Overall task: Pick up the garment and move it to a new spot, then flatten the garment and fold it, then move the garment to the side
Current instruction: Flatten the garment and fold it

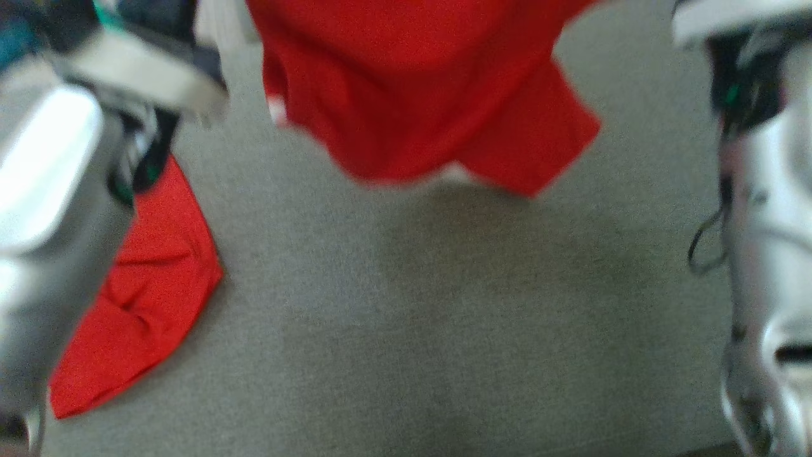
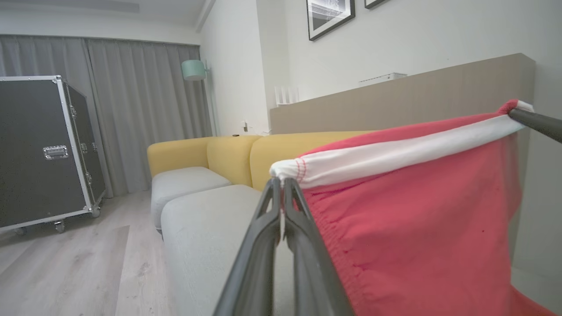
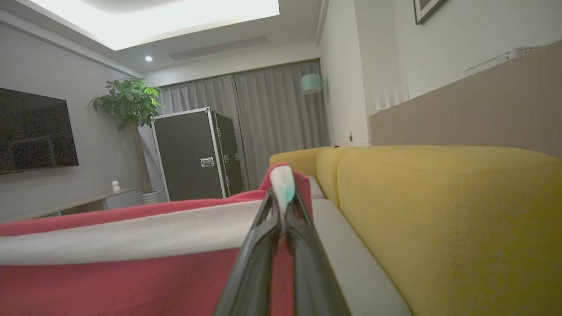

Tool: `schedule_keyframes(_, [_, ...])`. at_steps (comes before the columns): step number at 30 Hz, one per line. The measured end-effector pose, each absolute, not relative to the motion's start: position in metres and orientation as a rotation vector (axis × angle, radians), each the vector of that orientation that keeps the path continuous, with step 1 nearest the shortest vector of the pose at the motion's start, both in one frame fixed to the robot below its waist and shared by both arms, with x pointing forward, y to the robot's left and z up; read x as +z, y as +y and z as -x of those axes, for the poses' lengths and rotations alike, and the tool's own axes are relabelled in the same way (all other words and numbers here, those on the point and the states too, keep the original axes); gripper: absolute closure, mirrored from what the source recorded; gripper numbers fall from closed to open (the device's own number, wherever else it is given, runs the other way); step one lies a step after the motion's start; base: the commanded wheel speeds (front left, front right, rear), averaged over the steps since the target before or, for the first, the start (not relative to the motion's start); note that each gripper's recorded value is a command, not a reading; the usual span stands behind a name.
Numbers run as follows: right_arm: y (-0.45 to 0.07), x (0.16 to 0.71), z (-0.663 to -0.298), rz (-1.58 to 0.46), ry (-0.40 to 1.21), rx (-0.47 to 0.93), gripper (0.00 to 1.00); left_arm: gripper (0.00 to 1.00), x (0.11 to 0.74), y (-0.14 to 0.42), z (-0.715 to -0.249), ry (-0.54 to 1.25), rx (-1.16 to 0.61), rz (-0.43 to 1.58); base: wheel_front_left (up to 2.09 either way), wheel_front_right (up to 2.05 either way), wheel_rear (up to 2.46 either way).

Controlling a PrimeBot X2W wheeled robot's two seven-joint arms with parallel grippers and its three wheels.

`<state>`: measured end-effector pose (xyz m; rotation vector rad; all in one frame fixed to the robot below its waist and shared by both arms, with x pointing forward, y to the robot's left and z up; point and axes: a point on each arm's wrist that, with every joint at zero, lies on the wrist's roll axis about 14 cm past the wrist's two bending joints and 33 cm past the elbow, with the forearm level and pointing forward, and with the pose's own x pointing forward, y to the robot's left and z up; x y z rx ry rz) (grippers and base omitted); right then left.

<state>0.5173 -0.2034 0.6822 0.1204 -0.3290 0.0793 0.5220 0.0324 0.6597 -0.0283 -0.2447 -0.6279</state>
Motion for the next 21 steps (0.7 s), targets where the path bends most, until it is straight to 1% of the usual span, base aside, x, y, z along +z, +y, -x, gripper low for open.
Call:
schedule_keyframes(7, [-0.216, 0.705, -0.591, -0.076, -0.414, 0.043, 1.0, 1.0, 0.677, 0.024, -0.601, -0.323, -0.605, -0.011, 0.0, 0.0, 0.0])
schedule_keyframes(11, [-0.22, 0.693, -0.625, -0.067, -0.407, 0.021, 1.0, 1.0, 0.673, 0.023, -0.637, -0.369, -0.577, -0.009, 0.0, 0.0, 0.0])
schedule_keyframes(13, [-0.22, 0.671, -0.633, -0.058, -0.355, 0.018, 1.0, 1.0, 0.663, 0.021, -0.645, -0.36, -0.575, -0.003, 0.0, 0.0, 0.0])
schedule_keyframes(16, [-0.216, 0.624, -0.64, -0.041, -0.242, 0.025, 1.0, 1.0, 0.631, 0.018, -0.65, -0.291, -0.582, 0.015, 0.0, 0.0, 0.0])
schedule_keyframes(19, [-0.211, 0.574, -0.636, -0.014, -0.122, 0.038, 1.0, 1.0, 0.591, 0.019, -0.645, -0.198, -0.584, 0.015, 0.0, 0.0, 0.0])
schedule_keyframes(21, [-0.212, 0.537, -0.627, 0.004, -0.025, 0.042, 1.0, 1.0, 0.56, 0.021, -0.635, -0.126, -0.591, 0.009, 0.0, 0.0, 0.0])
